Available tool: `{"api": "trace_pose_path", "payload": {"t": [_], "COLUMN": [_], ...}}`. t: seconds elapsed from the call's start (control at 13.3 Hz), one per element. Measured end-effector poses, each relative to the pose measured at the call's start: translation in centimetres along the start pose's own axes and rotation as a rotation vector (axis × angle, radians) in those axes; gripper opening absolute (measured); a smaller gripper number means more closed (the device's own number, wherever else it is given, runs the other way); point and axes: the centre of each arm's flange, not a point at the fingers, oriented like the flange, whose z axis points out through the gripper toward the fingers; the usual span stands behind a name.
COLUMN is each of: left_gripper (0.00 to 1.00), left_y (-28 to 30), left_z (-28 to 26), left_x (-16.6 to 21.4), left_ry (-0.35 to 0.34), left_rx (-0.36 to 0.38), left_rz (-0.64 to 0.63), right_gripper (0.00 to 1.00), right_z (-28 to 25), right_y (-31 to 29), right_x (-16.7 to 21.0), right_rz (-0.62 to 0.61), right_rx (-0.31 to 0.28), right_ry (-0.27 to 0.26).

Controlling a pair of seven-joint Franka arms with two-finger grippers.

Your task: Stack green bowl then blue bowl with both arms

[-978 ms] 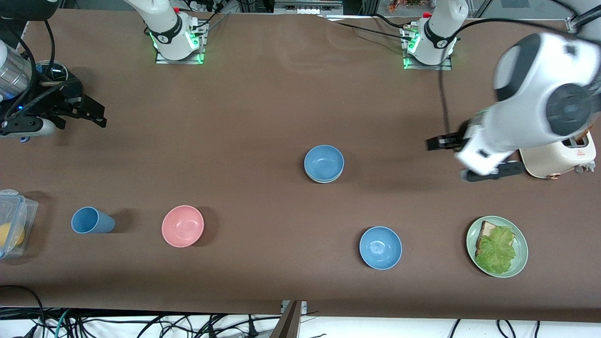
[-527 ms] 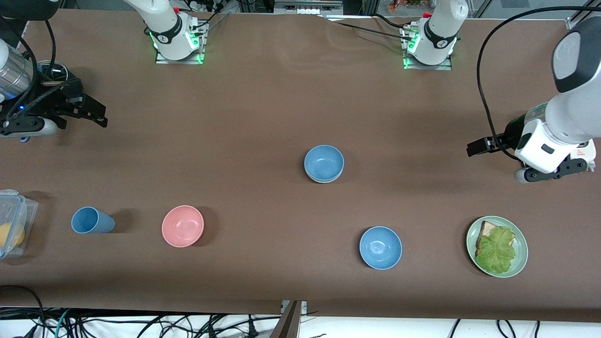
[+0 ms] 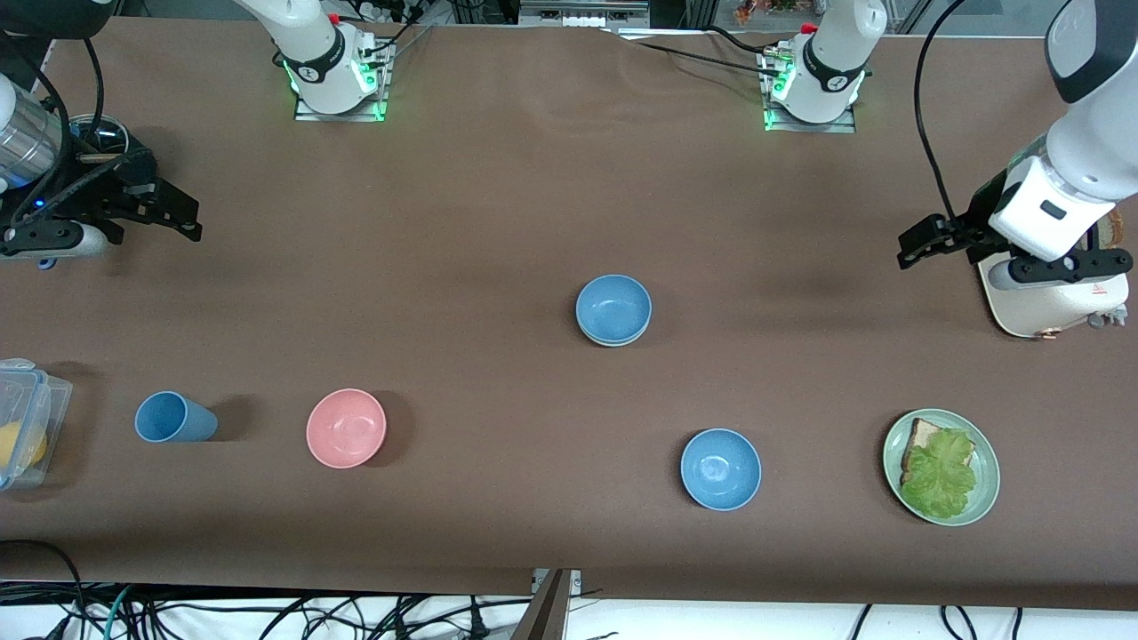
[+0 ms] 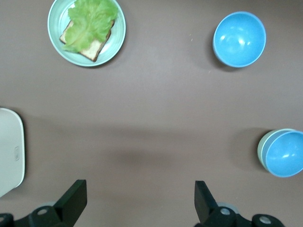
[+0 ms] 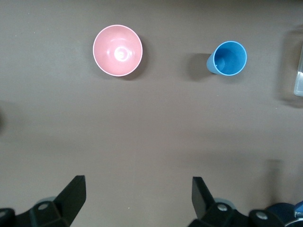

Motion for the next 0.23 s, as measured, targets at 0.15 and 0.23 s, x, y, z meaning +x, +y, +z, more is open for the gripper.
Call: {"api": "trace_pose_path", "payload": {"t": [0.15,0.23], "left_gripper": [1.0,1.0], "left_y": [-0.26,-0.14], "left_z": [0.0,0.06], "left_x": [-0.23,-0.28], "left_ry": [-0.003,-0.004], "left_rx": [0.069,0.079], "left_rz": [0.021,0.026], "right_gripper": [0.99,0.99], "right_z": [0.02,0.08], "right_y": [0.01,0.02], "right_x": [0.0,0.01], "right_rz": [0.0,0.0], "right_rx": [0.0,0.0], "right_ry": [-0.002,-0.003]}}
